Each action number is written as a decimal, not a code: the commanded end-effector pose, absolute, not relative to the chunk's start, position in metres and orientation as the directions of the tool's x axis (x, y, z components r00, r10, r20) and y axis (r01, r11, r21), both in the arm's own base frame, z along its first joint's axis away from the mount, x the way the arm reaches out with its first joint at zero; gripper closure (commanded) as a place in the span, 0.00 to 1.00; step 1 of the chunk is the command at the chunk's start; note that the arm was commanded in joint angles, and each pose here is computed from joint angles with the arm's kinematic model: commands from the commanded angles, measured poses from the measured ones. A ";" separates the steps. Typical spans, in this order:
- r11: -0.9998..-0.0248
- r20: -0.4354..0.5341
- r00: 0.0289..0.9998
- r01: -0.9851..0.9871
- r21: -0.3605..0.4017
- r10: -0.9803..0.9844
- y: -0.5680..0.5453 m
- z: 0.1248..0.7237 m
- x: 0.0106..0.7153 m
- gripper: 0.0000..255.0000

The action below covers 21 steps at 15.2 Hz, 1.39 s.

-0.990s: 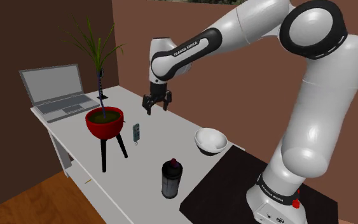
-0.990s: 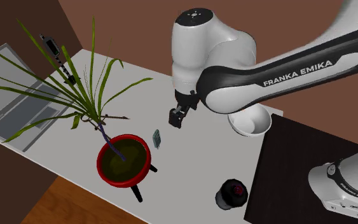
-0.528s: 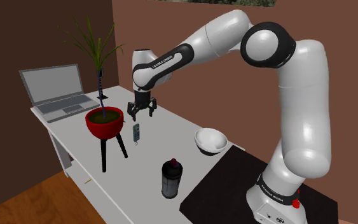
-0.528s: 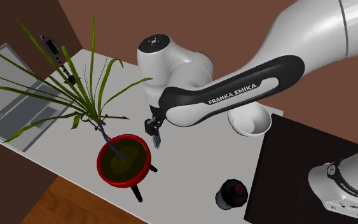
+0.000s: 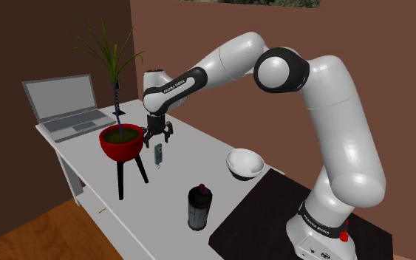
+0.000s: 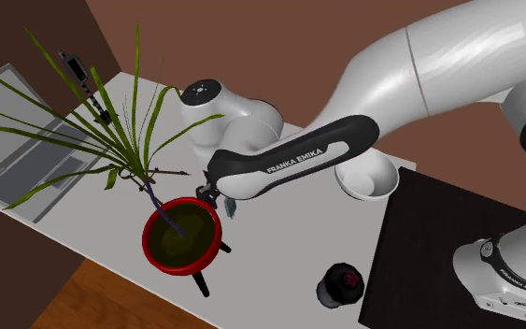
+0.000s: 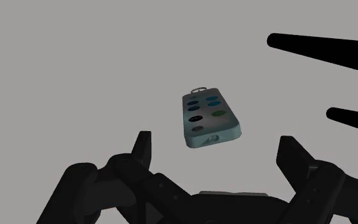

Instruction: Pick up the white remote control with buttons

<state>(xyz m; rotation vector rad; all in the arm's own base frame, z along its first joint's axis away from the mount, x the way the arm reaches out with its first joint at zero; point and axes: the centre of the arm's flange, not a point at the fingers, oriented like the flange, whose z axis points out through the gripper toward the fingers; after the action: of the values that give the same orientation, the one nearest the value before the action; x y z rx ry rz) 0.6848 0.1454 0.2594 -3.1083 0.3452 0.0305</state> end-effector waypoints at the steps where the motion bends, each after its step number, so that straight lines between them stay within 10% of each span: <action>1: -0.975 -0.021 0.975 -0.220 -0.012 -0.220 0.144 0.249 0.684 0.00; 5: -0.975 -0.021 0.975 -0.220 -0.012 -0.220 0.144 0.235 0.684 0.00; 6: -0.975 -0.021 0.975 -0.220 -0.012 -0.220 0.145 0.235 0.684 1.00; 21: -0.975 -0.021 0.975 -0.220 -0.012 -0.220 0.144 0.267 0.684 1.00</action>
<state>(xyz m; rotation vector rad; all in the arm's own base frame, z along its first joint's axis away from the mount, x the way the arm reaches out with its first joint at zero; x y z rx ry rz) 0.6841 0.1441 0.2606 -3.1079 0.3458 0.0297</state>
